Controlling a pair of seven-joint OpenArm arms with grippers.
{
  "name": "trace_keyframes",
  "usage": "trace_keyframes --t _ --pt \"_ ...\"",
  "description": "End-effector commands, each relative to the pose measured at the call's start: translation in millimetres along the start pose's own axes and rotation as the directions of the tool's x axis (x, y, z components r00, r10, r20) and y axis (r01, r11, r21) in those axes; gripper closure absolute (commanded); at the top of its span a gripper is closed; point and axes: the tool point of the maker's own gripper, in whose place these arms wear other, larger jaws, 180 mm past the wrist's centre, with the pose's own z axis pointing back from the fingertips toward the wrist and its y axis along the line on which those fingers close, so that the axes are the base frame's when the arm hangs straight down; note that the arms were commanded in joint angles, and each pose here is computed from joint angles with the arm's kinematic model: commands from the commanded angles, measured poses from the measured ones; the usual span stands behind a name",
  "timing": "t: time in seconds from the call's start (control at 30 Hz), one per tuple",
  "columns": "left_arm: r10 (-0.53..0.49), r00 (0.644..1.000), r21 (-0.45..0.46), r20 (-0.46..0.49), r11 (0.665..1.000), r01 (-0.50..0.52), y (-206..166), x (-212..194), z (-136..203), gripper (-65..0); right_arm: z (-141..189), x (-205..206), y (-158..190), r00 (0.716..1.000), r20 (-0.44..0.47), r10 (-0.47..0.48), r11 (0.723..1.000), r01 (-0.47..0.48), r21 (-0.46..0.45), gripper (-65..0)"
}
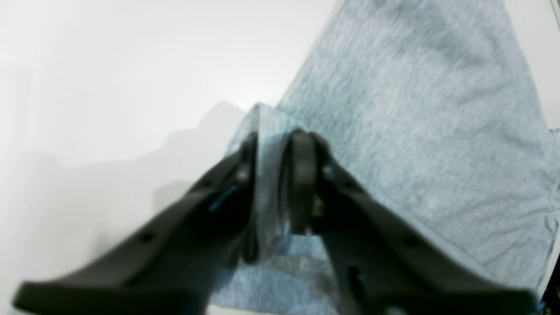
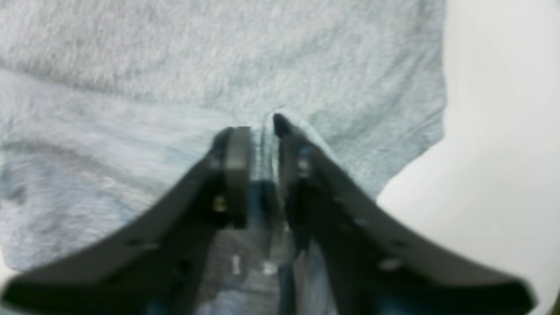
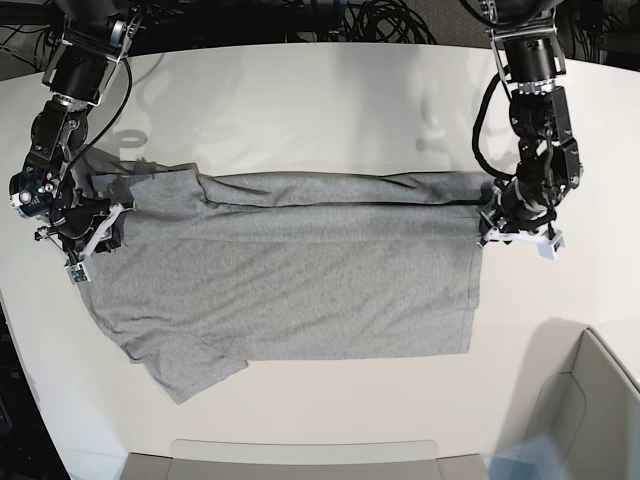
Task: Fold the T-shirt properly
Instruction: 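Lift the shoulder edge with both grippers and fold it over the shirt body, then lay the folded edge down and open both grippers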
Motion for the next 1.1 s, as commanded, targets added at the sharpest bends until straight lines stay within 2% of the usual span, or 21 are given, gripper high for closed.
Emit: trace_keyframes --t 0.0,0.07,0.23,0.3,0.37,0.53,0.7,0.9,1.0,1.07 --pt "-0.024 0.998 -0.02 0.056 0.999 0.025 -8 19 8 -15.6 12 26 -16 0.997 0.076 0.012 0.999 -0.009 -0.04 -21.2" --pt "-0.034 0.997 -0.029 0.065 0.999 0.036 -12 20 13 -15.6 19 37 -11 0.992 0.124 0.008 1.0 -0.005 -0.021 -24.6" --pt "-0.06 0.998 -0.052 0.014 0.997 0.061 -20 16 23 -16.0 41 42 -14 0.984 0.169 0.047 0.999 -0.043 -0.027 -25.0" --pt "-0.082 0.997 -0.071 0.013 0.994 0.083 -27 14 31 -16.0 50 31 -16 0.985 0.162 0.054 0.998 -0.046 -0.048 -25.0" --pt "-0.108 0.994 -0.073 0.013 0.991 0.109 -24 4 40 -16.0 67 13 -32 0.987 0.158 0.022 0.995 -0.006 -0.098 -25.0" --pt "-0.14 0.99 -0.053 -0.01 0.989 0.139 -10 -22 53 -16.4 74 -56 -37 0.998 0.038 -0.053 0.992 0.057 -0.114 -25.0" --pt "-0.139 0.99 -0.036 -0.032 0.99 0.138 0 -32 54 -19.0 65 -100 -40 0.992 -0.069 -0.109 0.99 0.103 -0.093 -25.0" --pt "-0.141 0.989 -0.024 -0.045 0.99 0.14 5 -35 52 -19.1 57 -107 -42 0.986 -0.086 -0.143 0.987 0.136 -0.083 -25.0" --pt "-0.107 0.99 0.013 -0.093 0.994 0.109 22 -46 41 -19.1 54 -110 -43 0.983 -0.092 -0.162 0.985 0.155 -0.079 -25.0" --pt "-0.089 0.993 0.025 -0.082 0.996 0.091 26 -40 34 -19.1 51 -110 -45 0.981 -0.094 -0.171 0.983 0.164 -0.078 -25.0"
